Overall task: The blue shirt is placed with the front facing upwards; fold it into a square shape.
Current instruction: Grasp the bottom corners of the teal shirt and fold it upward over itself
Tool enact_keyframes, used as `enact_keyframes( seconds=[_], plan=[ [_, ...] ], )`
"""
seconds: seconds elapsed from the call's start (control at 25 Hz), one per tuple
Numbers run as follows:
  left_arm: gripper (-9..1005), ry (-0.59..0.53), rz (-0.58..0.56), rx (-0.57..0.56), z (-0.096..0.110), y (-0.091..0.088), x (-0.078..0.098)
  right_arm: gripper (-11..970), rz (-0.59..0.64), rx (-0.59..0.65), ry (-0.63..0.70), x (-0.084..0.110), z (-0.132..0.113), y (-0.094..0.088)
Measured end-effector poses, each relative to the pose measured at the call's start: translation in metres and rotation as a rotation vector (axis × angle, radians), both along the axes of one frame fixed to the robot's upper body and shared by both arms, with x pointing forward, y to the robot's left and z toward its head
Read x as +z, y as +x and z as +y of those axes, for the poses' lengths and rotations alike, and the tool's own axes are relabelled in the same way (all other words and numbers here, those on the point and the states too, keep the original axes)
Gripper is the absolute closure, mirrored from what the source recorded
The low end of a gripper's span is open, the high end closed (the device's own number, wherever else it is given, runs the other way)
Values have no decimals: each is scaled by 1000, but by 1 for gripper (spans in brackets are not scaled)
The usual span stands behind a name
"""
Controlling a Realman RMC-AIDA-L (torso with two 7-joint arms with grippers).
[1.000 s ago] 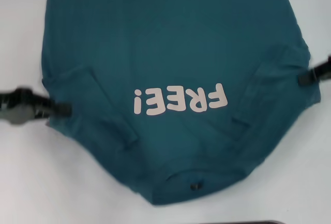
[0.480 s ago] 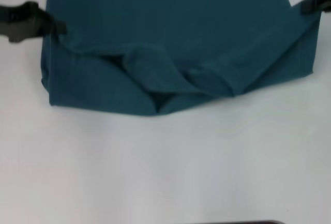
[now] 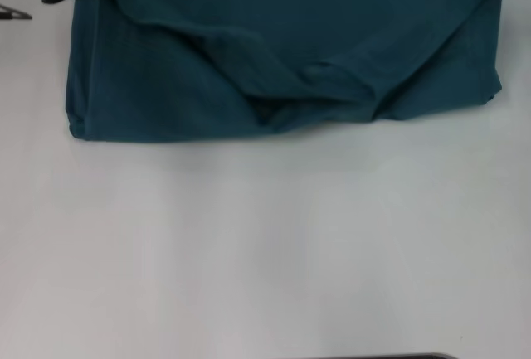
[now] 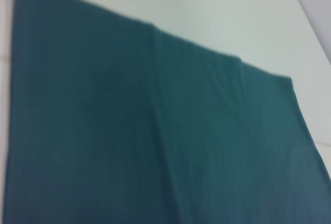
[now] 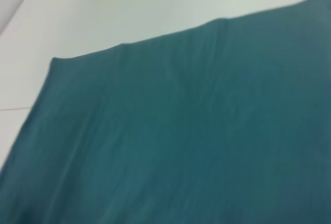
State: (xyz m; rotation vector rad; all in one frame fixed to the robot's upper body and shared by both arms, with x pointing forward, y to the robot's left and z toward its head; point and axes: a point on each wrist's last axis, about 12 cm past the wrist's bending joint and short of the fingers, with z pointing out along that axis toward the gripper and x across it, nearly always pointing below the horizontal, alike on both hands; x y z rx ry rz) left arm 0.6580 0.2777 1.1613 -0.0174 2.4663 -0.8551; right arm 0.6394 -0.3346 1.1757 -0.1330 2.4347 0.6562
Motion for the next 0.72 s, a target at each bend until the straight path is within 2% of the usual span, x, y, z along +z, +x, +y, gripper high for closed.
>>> enact_keyframes(
  seconds=[0.2, 0.72],
  plan=[
    [984, 33, -50, 42, -3, 11, 4, 857, -57, 11, -87, 1, 17, 15],
    [988, 93, -130, 61, -15, 23, 9, 845, -191, 26, -252, 6, 58, 47]
  ],
)
